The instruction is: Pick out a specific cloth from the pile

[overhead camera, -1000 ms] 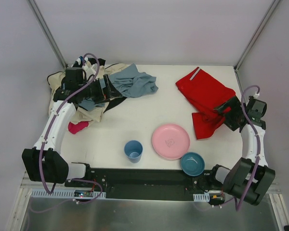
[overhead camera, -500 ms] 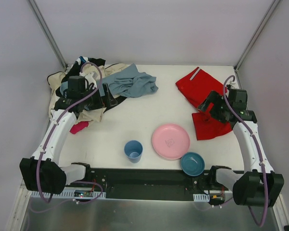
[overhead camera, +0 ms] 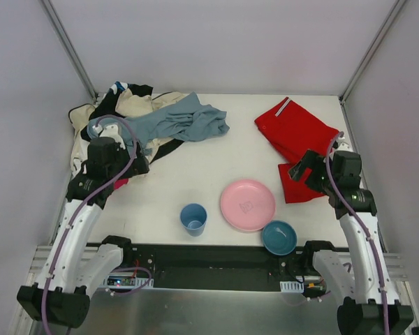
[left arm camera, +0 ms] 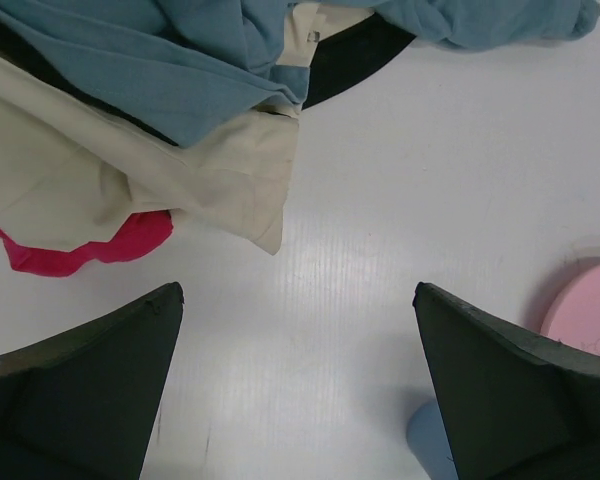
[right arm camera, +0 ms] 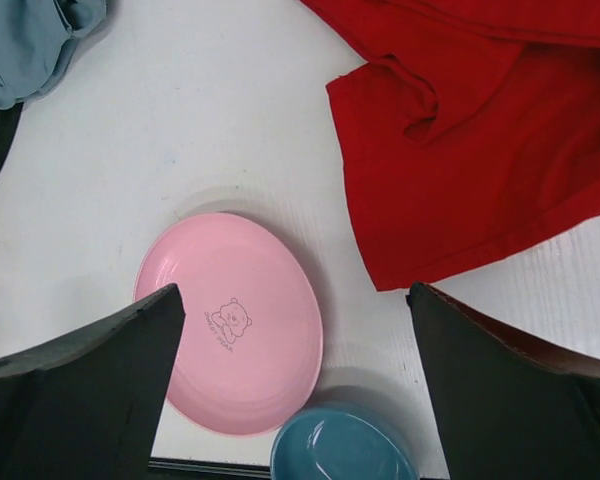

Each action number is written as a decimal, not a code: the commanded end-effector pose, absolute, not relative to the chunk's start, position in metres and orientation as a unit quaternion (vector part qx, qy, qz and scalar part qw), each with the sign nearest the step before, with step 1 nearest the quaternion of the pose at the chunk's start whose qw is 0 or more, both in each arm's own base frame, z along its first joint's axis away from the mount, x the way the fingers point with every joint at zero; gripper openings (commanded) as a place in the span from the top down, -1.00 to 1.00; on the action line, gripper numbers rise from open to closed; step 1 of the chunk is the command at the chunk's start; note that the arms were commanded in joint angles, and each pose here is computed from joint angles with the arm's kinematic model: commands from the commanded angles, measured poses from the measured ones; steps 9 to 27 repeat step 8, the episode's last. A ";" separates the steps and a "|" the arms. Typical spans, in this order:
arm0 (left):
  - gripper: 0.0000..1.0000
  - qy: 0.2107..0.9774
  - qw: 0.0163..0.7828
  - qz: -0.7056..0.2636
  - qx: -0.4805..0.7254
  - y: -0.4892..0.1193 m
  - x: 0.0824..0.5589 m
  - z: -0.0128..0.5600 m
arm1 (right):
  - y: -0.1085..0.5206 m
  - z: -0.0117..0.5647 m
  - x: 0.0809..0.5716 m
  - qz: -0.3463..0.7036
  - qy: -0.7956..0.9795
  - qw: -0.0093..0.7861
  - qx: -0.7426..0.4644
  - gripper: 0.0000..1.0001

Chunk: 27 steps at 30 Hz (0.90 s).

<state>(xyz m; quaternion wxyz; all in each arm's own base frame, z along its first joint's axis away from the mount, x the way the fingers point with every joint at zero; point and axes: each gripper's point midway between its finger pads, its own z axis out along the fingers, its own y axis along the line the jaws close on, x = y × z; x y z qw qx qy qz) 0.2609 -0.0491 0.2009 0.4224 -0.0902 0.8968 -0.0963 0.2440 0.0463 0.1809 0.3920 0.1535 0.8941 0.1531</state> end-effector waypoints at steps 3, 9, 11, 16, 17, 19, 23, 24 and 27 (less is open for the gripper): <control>-0.98 0.878 0.463 -0.082 -0.094 -0.039 0.246 0.212 | 0.038 0.183 0.218 0.138 0.877 0.434 0.153 -0.92; -0.98 0.865 0.481 -0.109 -0.087 -0.046 0.239 0.220 | 0.034 0.189 0.206 0.134 0.860 0.466 0.157 -0.92; -0.98 0.865 0.481 -0.109 -0.087 -0.046 0.239 0.220 | 0.034 0.189 0.206 0.134 0.860 0.466 0.157 -0.92; -0.98 0.865 0.481 -0.109 -0.087 -0.046 0.239 0.220 | 0.034 0.189 0.206 0.134 0.860 0.466 0.157 -0.92; -0.98 0.865 0.481 -0.109 -0.087 -0.046 0.239 0.220 | 0.034 0.189 0.206 0.134 0.860 0.466 0.157 -0.92; -0.98 0.865 0.481 -0.109 -0.087 -0.046 0.239 0.220 | 0.034 0.189 0.206 0.134 0.860 0.466 0.157 -0.92; -0.98 0.865 0.481 -0.109 -0.087 -0.046 0.239 0.220 | 0.034 0.189 0.206 0.134 0.860 0.466 0.157 -0.92; -0.98 0.865 0.481 -0.109 -0.087 -0.046 0.239 0.220 | 0.034 0.189 0.206 0.134 0.860 0.466 0.157 -0.92; -0.98 0.865 0.481 -0.109 -0.087 -0.046 0.239 0.220 | 0.034 0.189 0.206 0.134 0.860 0.466 0.157 -0.92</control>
